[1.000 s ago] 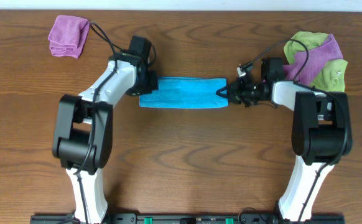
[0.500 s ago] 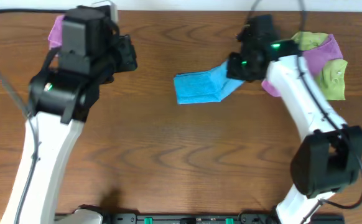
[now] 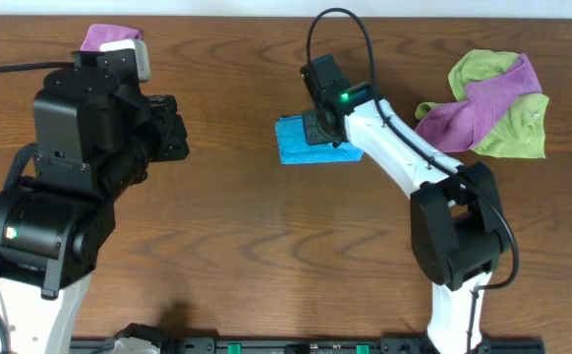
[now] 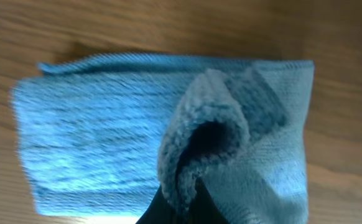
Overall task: Fold the cloth
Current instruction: 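Fold the strip's right end over toward the left with the right gripper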
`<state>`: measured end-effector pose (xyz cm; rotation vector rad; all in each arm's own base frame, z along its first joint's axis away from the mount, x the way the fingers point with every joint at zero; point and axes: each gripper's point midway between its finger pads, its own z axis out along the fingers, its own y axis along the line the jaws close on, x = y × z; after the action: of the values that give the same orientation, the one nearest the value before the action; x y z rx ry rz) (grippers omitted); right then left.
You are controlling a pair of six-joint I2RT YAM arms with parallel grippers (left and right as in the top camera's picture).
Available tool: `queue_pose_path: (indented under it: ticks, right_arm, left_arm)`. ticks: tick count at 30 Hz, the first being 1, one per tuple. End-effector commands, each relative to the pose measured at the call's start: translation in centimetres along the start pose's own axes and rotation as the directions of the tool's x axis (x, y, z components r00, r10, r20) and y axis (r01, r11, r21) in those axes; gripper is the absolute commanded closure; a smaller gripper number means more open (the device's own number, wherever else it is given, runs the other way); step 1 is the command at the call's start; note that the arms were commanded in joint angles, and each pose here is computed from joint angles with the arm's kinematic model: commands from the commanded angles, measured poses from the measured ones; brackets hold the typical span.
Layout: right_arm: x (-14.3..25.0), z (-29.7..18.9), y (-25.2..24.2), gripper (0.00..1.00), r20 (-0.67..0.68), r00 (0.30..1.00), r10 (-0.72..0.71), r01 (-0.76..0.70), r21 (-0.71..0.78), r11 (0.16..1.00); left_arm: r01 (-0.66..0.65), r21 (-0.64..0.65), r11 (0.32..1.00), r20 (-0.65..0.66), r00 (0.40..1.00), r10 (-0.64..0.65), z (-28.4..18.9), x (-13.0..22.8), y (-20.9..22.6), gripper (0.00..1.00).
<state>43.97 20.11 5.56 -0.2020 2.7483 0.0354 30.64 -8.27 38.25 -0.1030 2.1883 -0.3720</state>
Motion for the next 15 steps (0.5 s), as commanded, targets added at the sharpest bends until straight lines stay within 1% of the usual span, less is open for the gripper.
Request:
queue_pose_path:
  ticks: [1,3,9,13,14,15]
  right_arm:
    - [-0.4,-0.4,2.2,0.99,0.029,1.000,-0.008,0.010,-0.054,0.998]
    - [-0.6,-0.6,3.5,0.99,0.042,0.999,-0.019,0.023,-0.090,0.996]
    - [-0.2,-0.6,5.2,0.99,0.048,0.998,-0.051,0.057,-0.116,0.992]
    - [0.8,0.5,5.8,0.99,0.016,0.998,-0.067,0.069,-0.125,0.990]
    - [1.0,0.8,6.0,0.97,0.006,0.998,-0.069,0.069,-0.131,0.989]
    - [1.2,0.9,6.3,0.82,-0.002,0.998,-0.070,0.069,-0.149,0.986]
  left_arm:
    - [-0.020,-0.016,1.000,-0.005,1.000,0.020,0.2,0.1,0.4,0.94]
    - [-0.020,-0.016,1.000,-0.006,1.000,0.020,0.2,0.1,0.4,0.95]
    - [-0.023,-0.017,1.000,-0.006,1.000,0.023,0.2,0.1,0.4,0.94]
    - [-0.023,-0.017,1.000,-0.007,1.000,0.023,0.2,0.2,0.4,0.95]
    - [-0.023,-0.017,1.000,-0.007,1.000,0.023,0.2,0.2,0.4,0.94]
    - [-0.024,-0.017,1.000,-0.007,1.000,0.024,0.2,0.2,0.4,0.94]
